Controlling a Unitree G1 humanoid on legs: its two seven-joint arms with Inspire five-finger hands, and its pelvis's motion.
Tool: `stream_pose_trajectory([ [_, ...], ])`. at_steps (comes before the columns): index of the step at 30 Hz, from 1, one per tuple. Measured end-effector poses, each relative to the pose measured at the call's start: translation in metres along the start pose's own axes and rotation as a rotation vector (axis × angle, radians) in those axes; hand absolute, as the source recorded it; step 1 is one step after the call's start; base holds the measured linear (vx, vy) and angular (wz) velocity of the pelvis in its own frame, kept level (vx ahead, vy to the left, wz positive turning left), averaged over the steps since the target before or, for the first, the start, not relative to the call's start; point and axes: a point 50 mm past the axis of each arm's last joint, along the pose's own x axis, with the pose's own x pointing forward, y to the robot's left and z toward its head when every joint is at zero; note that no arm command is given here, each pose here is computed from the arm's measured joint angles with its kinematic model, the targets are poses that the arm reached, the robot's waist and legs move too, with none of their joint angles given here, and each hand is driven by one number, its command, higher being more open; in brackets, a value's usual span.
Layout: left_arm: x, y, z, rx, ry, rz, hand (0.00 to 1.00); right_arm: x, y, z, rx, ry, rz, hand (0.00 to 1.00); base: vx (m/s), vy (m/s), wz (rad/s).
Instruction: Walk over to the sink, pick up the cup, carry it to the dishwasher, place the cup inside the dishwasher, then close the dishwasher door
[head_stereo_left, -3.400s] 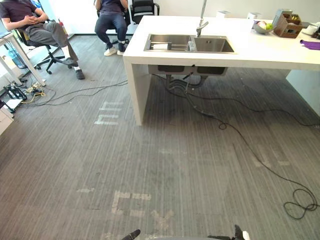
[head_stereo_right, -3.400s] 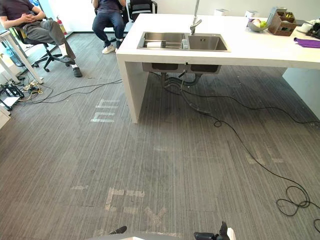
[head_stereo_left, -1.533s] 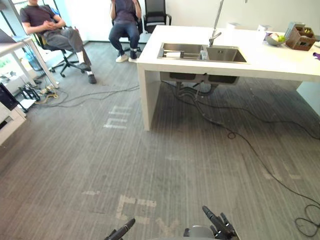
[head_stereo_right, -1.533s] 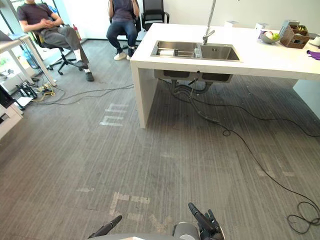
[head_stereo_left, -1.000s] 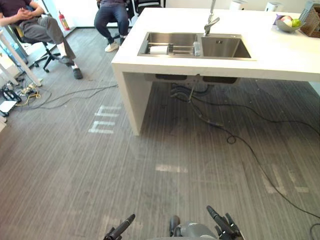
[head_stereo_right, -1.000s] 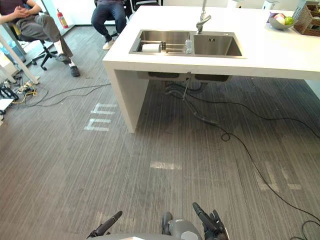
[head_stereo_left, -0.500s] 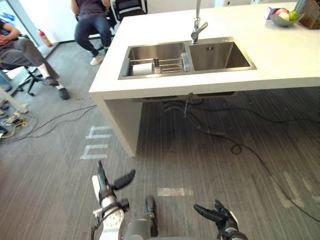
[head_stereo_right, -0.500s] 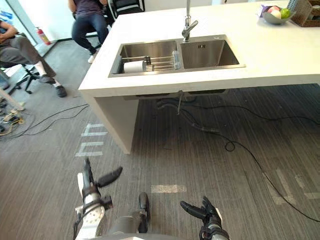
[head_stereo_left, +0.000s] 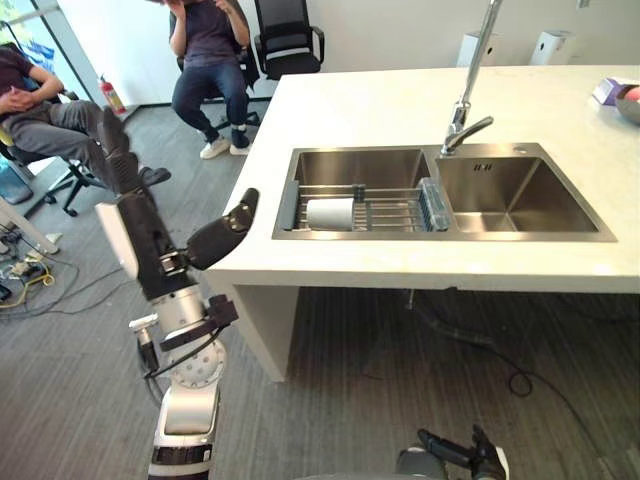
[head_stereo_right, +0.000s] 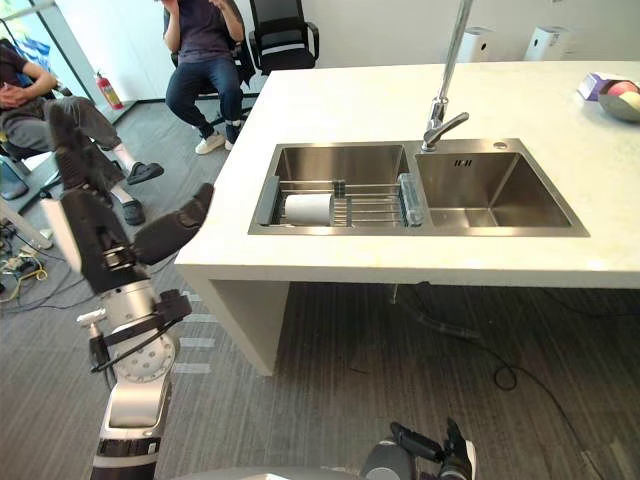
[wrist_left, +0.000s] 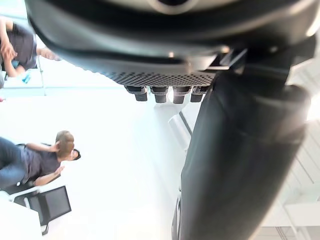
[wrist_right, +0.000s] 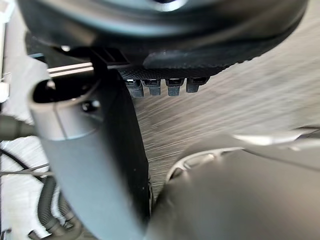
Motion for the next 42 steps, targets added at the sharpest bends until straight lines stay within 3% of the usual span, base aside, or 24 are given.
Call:
stream_pose_trajectory([
  [3,-0.002,0.0,-0.012,0.056,0.043,-0.065,1.0,-0.005,0.006,-0.014,-0.012,0.072,0.04,1.0,0.41,-0.32,0.05],
  [12,-0.02,-0.033,-0.02,0.064,0.131,-0.338,1.0,-0.001,-0.005,-0.013,-0.125,0.143,0.05,1.0,0.22,-0.203,0.0],
  [21,0.005,-0.045,-0.014,0.3,-0.021,-0.566,1.0,0.003,-0.005,-0.003,-0.145,0.089,0.08,1.0,0.15,0.054,-0.13],
  [30,0.002,-0.048,-0.055,0.603,0.096,-0.931,1.0,0.001,-0.004,-0.006,-0.171,0.099,0.101,1.0,-0.03,0.023,-0.01],
  [42,0.019,-0.045,-0.07,0.718,0.148,-0.948,1.0,-0.001,-0.003,-0.008,-0.231,0.097,0.112,1.0,-0.04,-0.002,-0.09],
])
